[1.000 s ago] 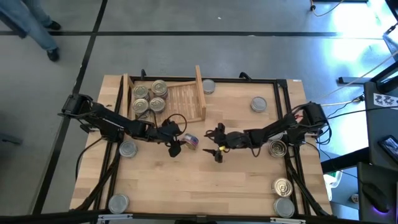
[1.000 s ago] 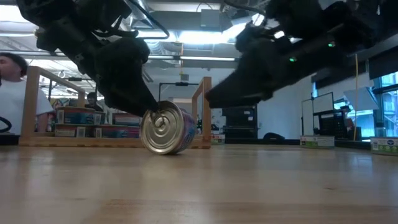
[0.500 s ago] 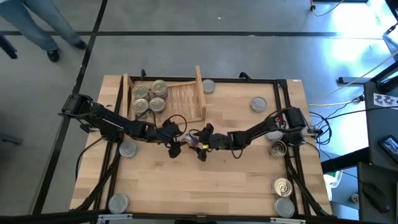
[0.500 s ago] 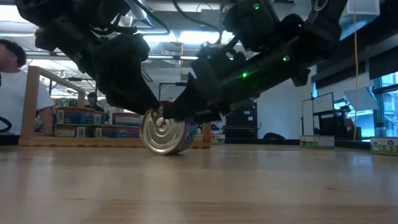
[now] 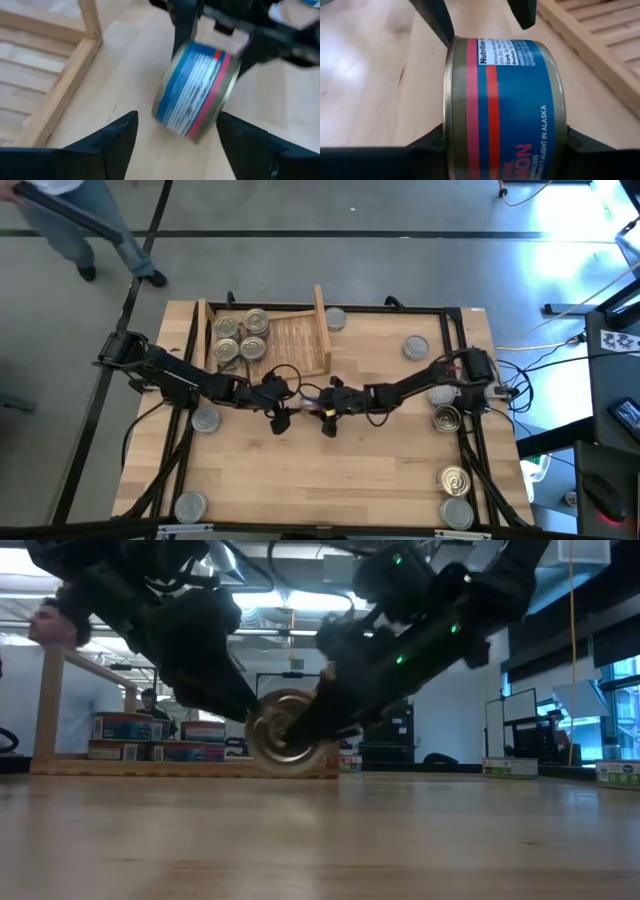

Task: Stack canned seafood by type on shelf
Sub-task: Stack the blue tuna can on top of the other blue tuna can

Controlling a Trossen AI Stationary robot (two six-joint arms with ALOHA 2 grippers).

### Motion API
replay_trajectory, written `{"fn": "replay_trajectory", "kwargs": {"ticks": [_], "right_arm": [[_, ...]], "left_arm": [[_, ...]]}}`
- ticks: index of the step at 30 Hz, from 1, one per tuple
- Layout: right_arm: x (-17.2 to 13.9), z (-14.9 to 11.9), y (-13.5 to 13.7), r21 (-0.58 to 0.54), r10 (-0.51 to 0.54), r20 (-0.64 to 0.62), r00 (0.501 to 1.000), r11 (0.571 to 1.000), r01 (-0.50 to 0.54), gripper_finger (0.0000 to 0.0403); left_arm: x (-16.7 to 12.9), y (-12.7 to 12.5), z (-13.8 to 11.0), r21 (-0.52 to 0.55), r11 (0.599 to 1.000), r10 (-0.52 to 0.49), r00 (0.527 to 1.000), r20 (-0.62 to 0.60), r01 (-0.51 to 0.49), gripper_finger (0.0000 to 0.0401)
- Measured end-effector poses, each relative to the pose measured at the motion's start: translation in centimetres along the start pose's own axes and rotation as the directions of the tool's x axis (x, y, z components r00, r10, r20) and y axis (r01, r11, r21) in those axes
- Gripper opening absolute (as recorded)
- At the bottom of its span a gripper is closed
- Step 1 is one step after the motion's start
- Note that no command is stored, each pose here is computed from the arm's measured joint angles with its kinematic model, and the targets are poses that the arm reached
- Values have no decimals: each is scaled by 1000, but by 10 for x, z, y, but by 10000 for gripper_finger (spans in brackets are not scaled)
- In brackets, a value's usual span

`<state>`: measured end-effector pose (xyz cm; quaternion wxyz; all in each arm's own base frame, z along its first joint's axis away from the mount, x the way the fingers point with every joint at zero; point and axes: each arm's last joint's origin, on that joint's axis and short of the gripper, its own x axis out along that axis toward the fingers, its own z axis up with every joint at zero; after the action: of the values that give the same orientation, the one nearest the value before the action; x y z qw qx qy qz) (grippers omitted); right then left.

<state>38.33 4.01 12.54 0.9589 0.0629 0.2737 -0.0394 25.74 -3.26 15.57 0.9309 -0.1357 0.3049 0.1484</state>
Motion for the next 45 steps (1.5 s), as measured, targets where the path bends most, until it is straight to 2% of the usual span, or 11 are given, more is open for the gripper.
{"fn": "replay_trajectory", "kwargs": {"ticks": [8, 12, 16, 20, 22, 25, 31, 34, 37, 41, 45], "right_arm": [[-56, 4, -14, -30, 6, -61, 998, 1000, -8, 181], [-94, 10, -33, 85, 81, -16, 997, 993, -79, 181], [-117, 18, -47, 237, 222, 50, 974, 945, -227, 181], [-119, 21, -50, 365, 369, 60, 928, 857, -364, 181], [-116, 23, -48, 399, 423, 77, 903, 816, -417, 181], [-114, 25, -48, 464, 513, 106, 852, 732, -499, 181], [-113, 36, -49, 544, 546, 214, 810, 622, -563, 181], [-109, 38, -48, 582, 566, 211, 797, 582, -568, 181], [-104, 40, -45, 601, 585, 200, 786, 560, -570, 181], [-98, 51, -39, 595, 607, 207, 768, 545, -591, 181], [-90, 56, -37, 604, 634, 187, 750, 528, -597, 181]], "left_arm": [[-17, -31, 28, 177, 982, -86, 992, 87, 69, 267], [-24, -56, 38, 407, 913, -88, 985, 148, 20, 267], [-28, -78, 44, 663, 741, -61, 975, 216, -100, 267], [-29, -89, 51, 826, 522, -62, 956, 287, -214, 267], [-30, -92, 51, 887, 391, -78, 951, 298, -246, 267], [-31, -95, 53, 930, 217, -94, 942, 323, -297, 267], [-26, -97, 50, 930, -136, -99, 938, 331, -342, 267], [-26, -99, 52, 895, -242, -108, 927, 358, -374, 267], [-25, -97, 55, 865, -320, -102, 922, 374, -387, 267], [-23, -96, 57, 841, -381, -101, 921, 376, -384, 267], [-22, -95, 55, 839, -398, -107, 927, 360, -372, 267]]}}
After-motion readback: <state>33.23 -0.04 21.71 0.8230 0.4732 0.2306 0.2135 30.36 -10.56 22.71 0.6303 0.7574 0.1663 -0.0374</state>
